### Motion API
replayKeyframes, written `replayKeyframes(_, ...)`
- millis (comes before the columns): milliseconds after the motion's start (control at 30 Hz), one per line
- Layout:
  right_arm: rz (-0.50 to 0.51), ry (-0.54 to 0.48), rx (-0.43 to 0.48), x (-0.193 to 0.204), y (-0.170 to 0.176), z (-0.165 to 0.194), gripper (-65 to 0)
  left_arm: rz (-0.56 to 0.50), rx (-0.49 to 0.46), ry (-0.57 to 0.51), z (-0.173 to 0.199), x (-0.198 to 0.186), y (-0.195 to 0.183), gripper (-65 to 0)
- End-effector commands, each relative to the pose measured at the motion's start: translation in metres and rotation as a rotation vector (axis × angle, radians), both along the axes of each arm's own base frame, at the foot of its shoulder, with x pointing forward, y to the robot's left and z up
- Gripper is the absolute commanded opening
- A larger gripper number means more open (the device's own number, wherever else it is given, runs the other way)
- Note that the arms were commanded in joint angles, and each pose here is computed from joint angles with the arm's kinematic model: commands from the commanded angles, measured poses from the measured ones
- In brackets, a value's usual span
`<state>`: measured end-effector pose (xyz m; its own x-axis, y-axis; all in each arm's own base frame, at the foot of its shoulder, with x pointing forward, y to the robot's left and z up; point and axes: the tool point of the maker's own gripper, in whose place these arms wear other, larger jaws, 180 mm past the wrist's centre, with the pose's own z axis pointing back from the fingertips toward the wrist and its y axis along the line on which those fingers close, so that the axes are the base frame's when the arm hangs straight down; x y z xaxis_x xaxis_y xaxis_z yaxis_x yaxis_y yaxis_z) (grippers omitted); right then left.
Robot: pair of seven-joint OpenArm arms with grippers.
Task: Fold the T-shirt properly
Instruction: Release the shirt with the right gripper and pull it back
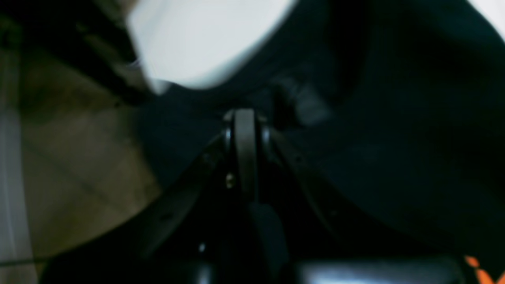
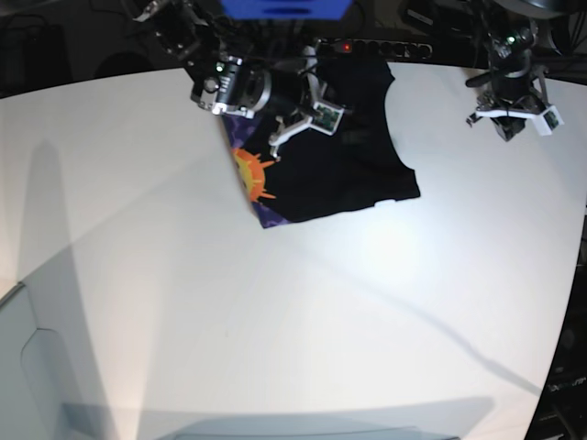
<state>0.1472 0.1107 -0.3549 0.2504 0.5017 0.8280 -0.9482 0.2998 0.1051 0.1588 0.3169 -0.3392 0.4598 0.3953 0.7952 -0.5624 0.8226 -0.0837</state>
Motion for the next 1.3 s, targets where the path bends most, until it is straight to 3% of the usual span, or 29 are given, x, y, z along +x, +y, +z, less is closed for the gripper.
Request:
replayKeyframes(0,0.038,-0.049,0.045,0.003,0.005,0.016,-65.0,-0.011,0.032,-0.029,0.011,0.004,0.003,-50.6)
replayKeyframes(67,0.04,-0.08,0.059,0.007,0.006,0.027,-65.0,-0.006,0.024,-0.029,0.009,0.003,0.001,-50.6)
replayKeyframes(200,-0.049,-0.133,0.07,0.032,-0.012,0.043,-65.0,0.008,0.012,-0.037,0.01,0.0,-0.003,-50.5)
replayKeyframes(633,-0.296,-0.169,-0.015,0.097,-0.083,0.033,-65.0,0.028,-0.051,-0.052,0.004,-0.003,-0.017,-50.5)
replayKeyframes(833,-0.38,-0.079,-0.064,0.113,-0.112,-0.006,-65.0,0.037,-0.156,-0.101,0.004,-0.001,-0.025,-50.5)
replayKeyframes(1067,-0.486,-0.04,-0.052,0.124,-0.143,-0.025,-65.0,0.038,-0.169,-0.104,0.004,-0.002,-0.026,-50.5)
replayKeyframes(1133,-0.511,-0.029,-0.062,0.131,-0.152,-0.03,-65.0,0.036,-0.171,-0.104,0.004,-0.002,-0.027,-48.3)
replayKeyframes(1267,-0.578,-0.033,-0.069,0.14,-0.174,-0.03,-65.0,0.04,-0.18,-0.098,0.001,-0.004,-0.029,-32.8)
